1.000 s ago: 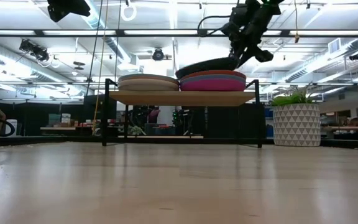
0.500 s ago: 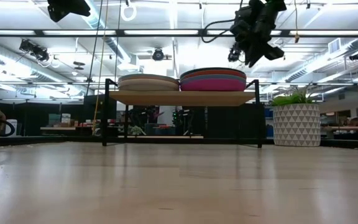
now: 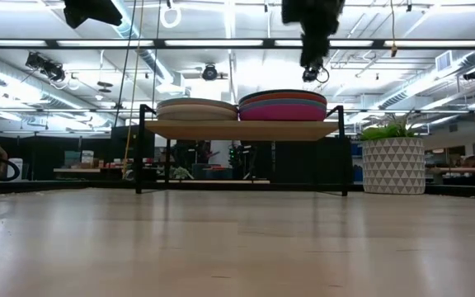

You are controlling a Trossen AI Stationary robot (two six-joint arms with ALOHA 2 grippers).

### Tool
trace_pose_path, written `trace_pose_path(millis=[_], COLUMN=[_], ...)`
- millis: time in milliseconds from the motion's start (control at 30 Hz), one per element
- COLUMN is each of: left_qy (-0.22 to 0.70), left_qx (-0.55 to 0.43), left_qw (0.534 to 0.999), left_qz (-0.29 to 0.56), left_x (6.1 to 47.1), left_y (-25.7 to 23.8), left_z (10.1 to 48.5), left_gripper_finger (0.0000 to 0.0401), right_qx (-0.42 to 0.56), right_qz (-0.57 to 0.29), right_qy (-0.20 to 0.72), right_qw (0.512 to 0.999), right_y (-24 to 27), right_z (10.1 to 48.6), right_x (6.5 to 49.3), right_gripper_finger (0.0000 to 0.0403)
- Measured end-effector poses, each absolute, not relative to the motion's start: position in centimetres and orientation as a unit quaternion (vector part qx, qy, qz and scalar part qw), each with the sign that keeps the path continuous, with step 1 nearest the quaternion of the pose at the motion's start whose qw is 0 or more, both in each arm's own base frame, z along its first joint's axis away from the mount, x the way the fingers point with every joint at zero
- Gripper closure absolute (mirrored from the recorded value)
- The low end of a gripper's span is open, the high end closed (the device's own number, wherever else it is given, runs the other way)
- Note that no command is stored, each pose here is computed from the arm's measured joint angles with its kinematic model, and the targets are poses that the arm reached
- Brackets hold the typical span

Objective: Place and stack plates onto a shelf
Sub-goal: Adjust the stacked plates on the shelf

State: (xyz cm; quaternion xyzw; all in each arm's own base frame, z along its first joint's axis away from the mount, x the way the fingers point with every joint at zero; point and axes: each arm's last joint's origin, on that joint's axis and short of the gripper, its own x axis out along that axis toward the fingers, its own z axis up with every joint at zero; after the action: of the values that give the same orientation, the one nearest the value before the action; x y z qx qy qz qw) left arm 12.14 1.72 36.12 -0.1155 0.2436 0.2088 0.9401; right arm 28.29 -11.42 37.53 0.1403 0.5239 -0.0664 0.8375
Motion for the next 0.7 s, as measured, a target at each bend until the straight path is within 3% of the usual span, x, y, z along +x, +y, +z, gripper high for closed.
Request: trace_pose_path(millis=[167, 333, 467, 700], left_qy=[0.230, 0.218, 0.214, 0.211], left_qx=[-0.107, -0.097, -0.093, -0.094], left_qw=[0.942, 0.946, 0.948, 0.948], left_qz=[0.220, 0.219, 0.218, 0.217], left_x=[12.2, 12.4, 12.4, 12.5], left_y=[1.8, 1.8, 1.8, 1.8], left_z=[36.3, 36.6, 36.7, 36.7], left_gripper_finger=[0.0330, 0.0330, 0.0330, 0.0330], right_qx=[-0.050, -0.111, -0.103, -0.099], right_qz=[-0.045, -0.046, -0.051, -0.059], right_qy=[0.507, 0.486, 0.495, 0.513], right_qw=[0.860, 0.866, 0.861, 0.851], right_y=[-7.7, -6.8, -7.2, -7.8], right_z=[37.9, 38.1, 37.5, 35.8], right_x=[30.5, 31.5, 31.9, 32.8], right_gripper_finger=[0.0332, 0.0317, 0.0267, 0.0142])
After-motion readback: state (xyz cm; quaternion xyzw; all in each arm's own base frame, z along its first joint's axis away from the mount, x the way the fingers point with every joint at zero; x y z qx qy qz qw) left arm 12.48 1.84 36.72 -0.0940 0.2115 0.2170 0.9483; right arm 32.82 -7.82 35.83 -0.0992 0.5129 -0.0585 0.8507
